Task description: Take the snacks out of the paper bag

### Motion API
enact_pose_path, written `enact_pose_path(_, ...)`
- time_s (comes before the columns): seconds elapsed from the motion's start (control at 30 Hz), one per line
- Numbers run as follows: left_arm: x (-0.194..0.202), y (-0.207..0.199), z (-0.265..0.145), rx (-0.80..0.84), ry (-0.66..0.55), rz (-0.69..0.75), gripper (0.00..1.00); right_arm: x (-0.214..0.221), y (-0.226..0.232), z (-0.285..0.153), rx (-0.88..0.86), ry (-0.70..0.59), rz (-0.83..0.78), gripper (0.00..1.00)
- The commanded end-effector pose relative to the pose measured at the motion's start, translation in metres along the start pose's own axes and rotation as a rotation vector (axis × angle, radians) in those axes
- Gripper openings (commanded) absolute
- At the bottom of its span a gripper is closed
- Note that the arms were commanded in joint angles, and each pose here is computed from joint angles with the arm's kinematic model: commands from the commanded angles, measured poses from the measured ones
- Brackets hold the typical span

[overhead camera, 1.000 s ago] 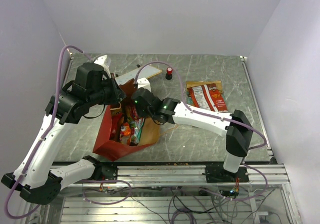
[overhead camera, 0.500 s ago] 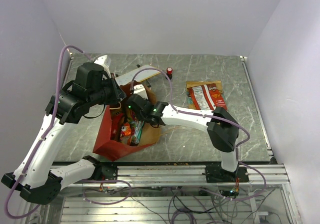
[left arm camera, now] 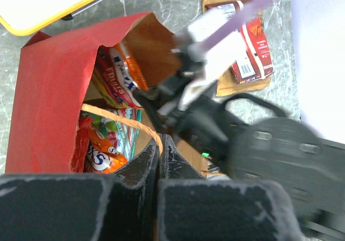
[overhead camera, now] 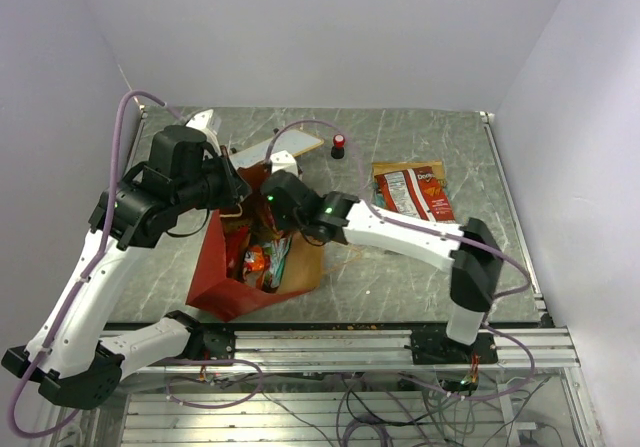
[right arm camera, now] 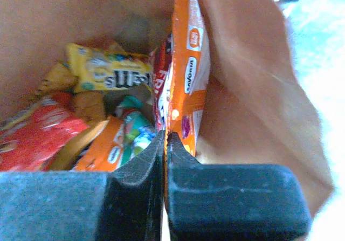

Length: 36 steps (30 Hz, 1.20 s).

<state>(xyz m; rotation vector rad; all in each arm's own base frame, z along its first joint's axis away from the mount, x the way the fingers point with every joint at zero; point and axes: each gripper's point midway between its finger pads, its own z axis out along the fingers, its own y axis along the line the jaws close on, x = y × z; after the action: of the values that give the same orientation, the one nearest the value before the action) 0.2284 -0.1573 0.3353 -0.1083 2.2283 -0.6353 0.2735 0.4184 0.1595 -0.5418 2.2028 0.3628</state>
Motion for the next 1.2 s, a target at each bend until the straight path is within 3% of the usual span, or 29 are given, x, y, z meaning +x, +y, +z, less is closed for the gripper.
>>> enact_pose_path(0.0,-0.01,-0.001,-0.01,0.004,-0.043,0.012,0.07,-0.055,0.003,-0.063,-0.095,-0.139,0.107,0.0)
enact_pose_path(0.5,-0.013,0.007,-0.006,-0.033,-0.065,0.023,0.07,-0.118,-0.046,-0.22,-0.158,-0.33,0.258,0.0)
enact_pose_path(0.6,-0.011,0.009,-0.008,-0.04,-0.065,0.024,0.07,-0.13,-0.07,-0.245,-0.089,-0.392,0.281,0.0)
enact_pose_path(0.83,-0.009,0.011,-0.006,-0.05,-0.051,0.022,0.07,-0.17,-0.147,-0.294,0.248,-0.618,0.382,0.0)
enact_pose_path(0.97,-0.012,0.009,-0.008,-0.047,-0.055,0.021,0.07,-0.186,-0.184,-0.29,0.423,-0.662,0.367,0.0)
enact_pose_path(1.17,-0.014,0.006,-0.009,-0.043,-0.059,0.005,0.07,-0.168,-0.251,-0.222,0.569,-0.5,0.439,0.0)
